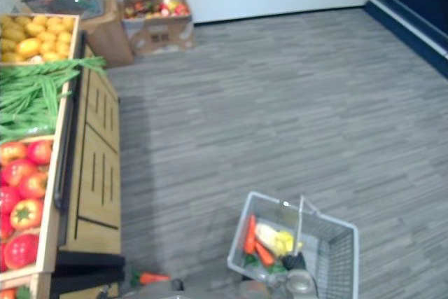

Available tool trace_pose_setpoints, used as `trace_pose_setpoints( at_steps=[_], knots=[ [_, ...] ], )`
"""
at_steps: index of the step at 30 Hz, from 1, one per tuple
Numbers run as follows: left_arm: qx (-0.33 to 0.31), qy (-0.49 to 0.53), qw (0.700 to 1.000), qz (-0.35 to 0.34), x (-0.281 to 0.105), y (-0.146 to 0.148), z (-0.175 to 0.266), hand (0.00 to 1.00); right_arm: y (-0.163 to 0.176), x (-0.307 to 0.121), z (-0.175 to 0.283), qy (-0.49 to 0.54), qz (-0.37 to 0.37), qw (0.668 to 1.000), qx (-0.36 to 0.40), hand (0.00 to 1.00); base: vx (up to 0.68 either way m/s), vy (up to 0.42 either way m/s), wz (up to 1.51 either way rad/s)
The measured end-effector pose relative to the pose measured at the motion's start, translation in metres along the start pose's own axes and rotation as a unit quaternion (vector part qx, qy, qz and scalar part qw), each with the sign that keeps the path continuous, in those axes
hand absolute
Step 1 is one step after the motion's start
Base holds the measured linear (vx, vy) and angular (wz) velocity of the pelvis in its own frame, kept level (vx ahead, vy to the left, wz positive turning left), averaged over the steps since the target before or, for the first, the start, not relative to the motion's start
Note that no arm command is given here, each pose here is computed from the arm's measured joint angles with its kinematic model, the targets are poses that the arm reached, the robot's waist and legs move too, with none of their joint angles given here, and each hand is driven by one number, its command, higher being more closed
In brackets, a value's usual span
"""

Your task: Pick vegetable in the basket

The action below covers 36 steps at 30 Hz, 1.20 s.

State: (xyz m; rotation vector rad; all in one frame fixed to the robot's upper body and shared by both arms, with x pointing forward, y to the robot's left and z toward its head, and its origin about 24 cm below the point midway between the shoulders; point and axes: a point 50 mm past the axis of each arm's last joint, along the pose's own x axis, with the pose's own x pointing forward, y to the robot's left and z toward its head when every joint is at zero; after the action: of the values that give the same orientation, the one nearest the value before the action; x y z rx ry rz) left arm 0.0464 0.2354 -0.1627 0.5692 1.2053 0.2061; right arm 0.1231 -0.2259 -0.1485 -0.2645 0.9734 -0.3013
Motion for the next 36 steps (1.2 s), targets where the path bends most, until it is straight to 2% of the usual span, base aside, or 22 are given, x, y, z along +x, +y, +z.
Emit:
trace_pose_setpoints(
  at_steps=[5, 10, 15, 22, 30, 36],
  knots=[
    [0.007, -0.005, 1.000, 0.008, 0.002, 0.007, 0.001, 0.00, -0.006, -0.001, -0.003, 0.003, -0.018, 0.999, 0.029, 1.00, 0.07, 0.025, -0.14],
    [0.015, -0.005, 1.000, 0.023, 0.005, 0.019, 0.000, 0.00, 0.005, -0.002, -0.001, -0.001, 0.000, 1.000, 0.023, 1.00, 0.11, -0.099, 0.26],
    [0.002, -0.004, 1.000, -0.004, 0.000, -0.003, 0.004, 0.00, -0.001, -0.001, -0.001, 0.002, -0.008, 1.000, 0.023, 1.00, 0.10, -0.166, 0.24],
    [-0.002, -0.005, 1.000, -0.001, -0.001, -0.003, 0.004, 0.00, 0.003, -0.007, -0.021, 0.036, 0.000, 0.999, 0.019, 1.00, 0.03, -0.076, 0.39],
    [-0.055, 0.012, 0.998, -0.005, -0.002, -0.009, 0.003, 0.00, -0.001, -0.012, -0.039, 0.061, -0.006, 0.998, 0.035, 1.00, -0.05, -0.005, 0.41],
    [-0.131, 0.051, 0.990, -0.010, -0.005, -0.014, -0.007, 0.00, -0.007, -0.014, -0.049, 0.083, -0.014, 0.993, 0.077, 1.00, -0.11, 0.016, 0.26]
  ],
)
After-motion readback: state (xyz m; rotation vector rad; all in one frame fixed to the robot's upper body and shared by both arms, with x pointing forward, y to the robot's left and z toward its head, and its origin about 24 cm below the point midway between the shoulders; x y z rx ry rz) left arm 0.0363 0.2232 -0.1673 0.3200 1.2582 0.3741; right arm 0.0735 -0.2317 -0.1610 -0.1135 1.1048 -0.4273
